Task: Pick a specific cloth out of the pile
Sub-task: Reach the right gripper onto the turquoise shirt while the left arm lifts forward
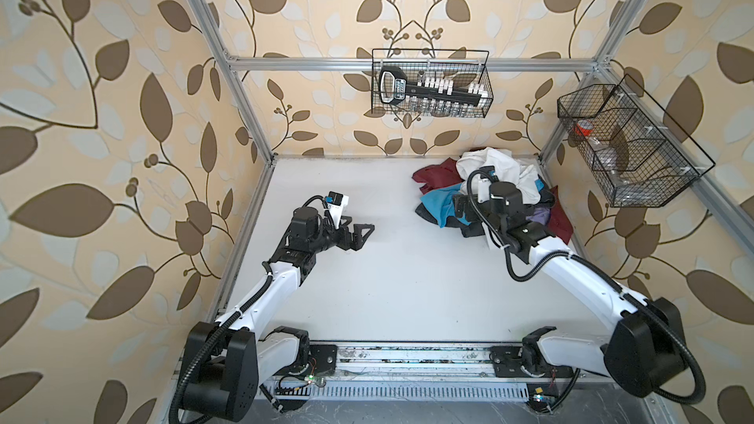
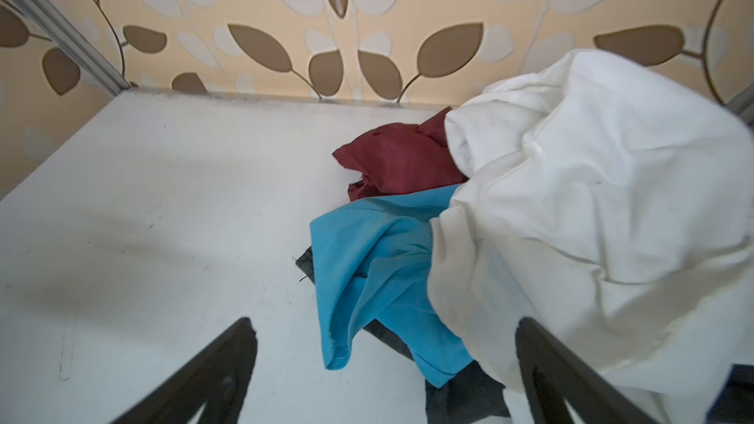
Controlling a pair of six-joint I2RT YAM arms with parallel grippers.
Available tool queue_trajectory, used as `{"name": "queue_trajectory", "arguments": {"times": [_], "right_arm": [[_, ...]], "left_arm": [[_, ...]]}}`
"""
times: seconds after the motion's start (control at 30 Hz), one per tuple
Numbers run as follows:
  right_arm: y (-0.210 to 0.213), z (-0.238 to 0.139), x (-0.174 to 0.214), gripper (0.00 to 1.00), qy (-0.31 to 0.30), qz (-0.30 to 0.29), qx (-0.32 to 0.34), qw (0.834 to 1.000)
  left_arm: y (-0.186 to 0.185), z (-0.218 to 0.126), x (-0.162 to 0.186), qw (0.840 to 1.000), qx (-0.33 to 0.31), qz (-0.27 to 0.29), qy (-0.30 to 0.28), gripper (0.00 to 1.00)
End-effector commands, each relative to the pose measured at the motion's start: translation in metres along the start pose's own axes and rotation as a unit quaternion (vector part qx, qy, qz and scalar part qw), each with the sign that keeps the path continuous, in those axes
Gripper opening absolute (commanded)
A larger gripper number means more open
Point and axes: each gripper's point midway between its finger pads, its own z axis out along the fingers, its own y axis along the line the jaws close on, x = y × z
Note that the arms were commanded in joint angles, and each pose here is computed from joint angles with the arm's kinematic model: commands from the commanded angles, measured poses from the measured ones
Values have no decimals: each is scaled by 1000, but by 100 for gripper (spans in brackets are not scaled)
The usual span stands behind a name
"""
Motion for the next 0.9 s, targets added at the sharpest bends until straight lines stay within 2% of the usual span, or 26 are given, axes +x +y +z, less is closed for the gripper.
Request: {"name": "queue_trajectory", "arguments": {"times": [0.0,0.17,0.27,0.6,0.73,0.8,0.87], "right_arm": [[9,21,32,99,78,-15,23,997],[12,58,51,96,132,-14,47,990],[4,71,57,96,144,-15,78,986],[2,108,71,95,168,1,78,983],[3,117,73,80,173,4,78,982],[2,119,76,64,177,4,81,981],[0,119,76,42,178,3,88,980]], "left_arm": [[-43,0,-2,993,107,38,24,99],[-59,2,5,988,137,51,44,99],[-66,2,8,986,146,61,54,99],[-79,1,15,982,154,81,67,99],[-83,-1,14,982,154,90,63,99],[-84,-1,13,982,153,92,62,99],[-83,-1,15,982,152,94,63,99]]}}
